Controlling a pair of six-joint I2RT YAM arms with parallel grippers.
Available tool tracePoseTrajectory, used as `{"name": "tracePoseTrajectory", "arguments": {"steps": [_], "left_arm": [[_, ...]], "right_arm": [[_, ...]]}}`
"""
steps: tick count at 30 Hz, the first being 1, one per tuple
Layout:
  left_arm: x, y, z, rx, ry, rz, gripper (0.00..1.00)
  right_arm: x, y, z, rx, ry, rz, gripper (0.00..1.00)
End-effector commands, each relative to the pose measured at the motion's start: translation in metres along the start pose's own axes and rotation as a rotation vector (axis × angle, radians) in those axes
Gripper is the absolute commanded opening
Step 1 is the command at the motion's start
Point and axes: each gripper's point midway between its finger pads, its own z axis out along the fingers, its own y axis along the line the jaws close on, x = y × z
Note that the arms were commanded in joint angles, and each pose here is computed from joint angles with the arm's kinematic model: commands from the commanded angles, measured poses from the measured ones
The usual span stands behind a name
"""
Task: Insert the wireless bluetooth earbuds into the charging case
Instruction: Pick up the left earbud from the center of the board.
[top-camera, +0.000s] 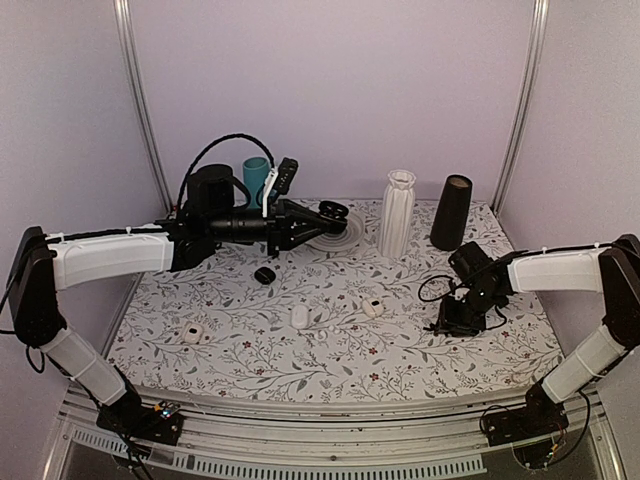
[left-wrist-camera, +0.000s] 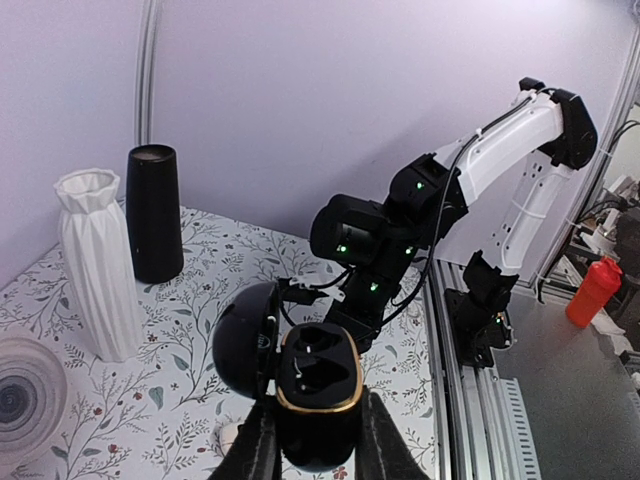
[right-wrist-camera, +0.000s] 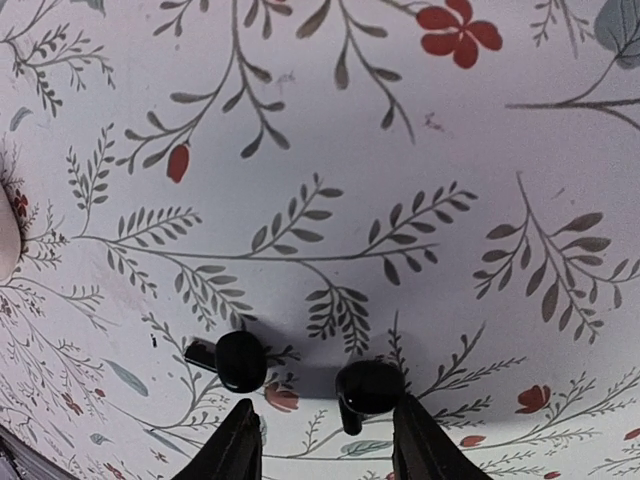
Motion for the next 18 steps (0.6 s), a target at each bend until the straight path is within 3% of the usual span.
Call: {"name": "tracePoseTrajectory", "arguments": {"steps": [1, 8, 18], "left_arm": [[-0.008, -0.001, -0.004, -0.001, -0.027, 0.015, 0.0], [-0.009, -0.002, -0.004, 0.004, -0.028, 0.013, 0.0], [-0.008, -0.001, -0.005, -0.004, -0.027, 0.015, 0.0]], "right_arm": [[0.015, 0.008, -0.003, -0.021, 0.029, 0.027, 0.45], [0.004, -0.008, -0.009, 0.09, -0.029, 0.036, 0.45], [-0.013, -0.001, -0.007, 0.063, -0.092, 0.144, 0.37]]}}
